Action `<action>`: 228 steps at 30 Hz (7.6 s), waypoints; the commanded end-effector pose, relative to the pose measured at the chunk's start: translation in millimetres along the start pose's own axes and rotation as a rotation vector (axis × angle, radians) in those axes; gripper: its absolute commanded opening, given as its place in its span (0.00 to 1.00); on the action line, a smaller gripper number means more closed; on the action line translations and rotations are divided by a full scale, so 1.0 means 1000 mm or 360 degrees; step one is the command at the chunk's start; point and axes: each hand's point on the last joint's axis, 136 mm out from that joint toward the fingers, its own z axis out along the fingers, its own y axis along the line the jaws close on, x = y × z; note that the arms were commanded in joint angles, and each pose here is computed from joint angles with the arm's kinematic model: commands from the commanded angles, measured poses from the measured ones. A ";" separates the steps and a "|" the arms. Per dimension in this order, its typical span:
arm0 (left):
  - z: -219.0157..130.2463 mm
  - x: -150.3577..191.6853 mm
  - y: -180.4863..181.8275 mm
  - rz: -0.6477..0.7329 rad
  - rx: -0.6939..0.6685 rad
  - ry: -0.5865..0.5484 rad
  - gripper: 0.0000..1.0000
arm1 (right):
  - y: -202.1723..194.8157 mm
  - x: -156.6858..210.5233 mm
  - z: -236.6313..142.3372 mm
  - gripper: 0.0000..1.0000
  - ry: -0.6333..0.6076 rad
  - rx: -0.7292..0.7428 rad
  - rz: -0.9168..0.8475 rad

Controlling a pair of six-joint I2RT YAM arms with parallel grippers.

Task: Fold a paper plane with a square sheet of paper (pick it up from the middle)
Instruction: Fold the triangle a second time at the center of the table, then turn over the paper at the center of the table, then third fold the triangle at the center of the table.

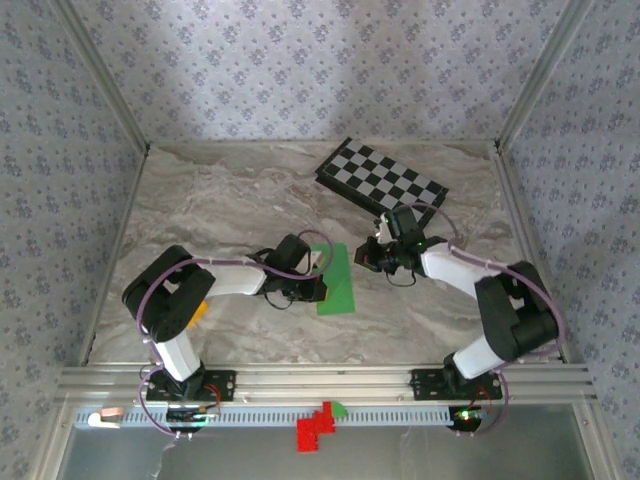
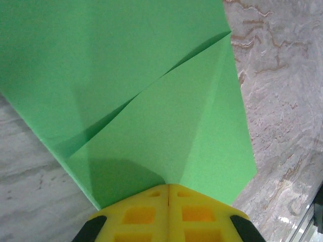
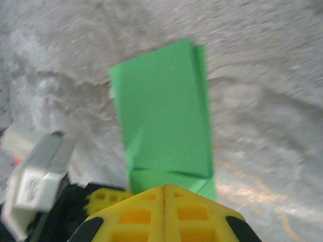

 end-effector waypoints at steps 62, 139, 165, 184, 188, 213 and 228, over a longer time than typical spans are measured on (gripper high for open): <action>0.009 -0.009 0.028 -0.0146 -0.0164 0.0025 0.00 | -0.001 0.078 0.036 0.41 0.0164 0.0214 -0.0218; -0.127 -0.053 0.052 -0.0406 -0.0106 -0.0513 0.49 | 0.021 0.112 -0.008 0.08 0.0523 0.1167 -0.1200; -0.037 -0.085 -0.050 -0.0303 0.0239 -0.0204 0.22 | 0.020 0.105 0.012 0.35 0.0263 0.0026 -0.0605; 0.020 -0.066 0.018 -0.0276 -0.0019 0.0198 0.11 | 0.009 0.128 -0.010 0.48 0.0252 0.0880 -0.1635; 0.020 -0.064 0.023 -0.0254 -0.0031 0.0233 0.11 | 0.014 0.138 0.002 0.57 0.0325 0.0964 -0.1875; 0.023 -0.063 0.026 -0.0248 -0.0027 0.0254 0.09 | 0.008 0.135 0.030 0.56 0.0438 0.1031 -0.1993; 0.022 -0.064 0.026 -0.0243 -0.0029 0.0256 0.08 | 0.019 0.121 0.019 0.47 0.0326 0.0935 -0.1947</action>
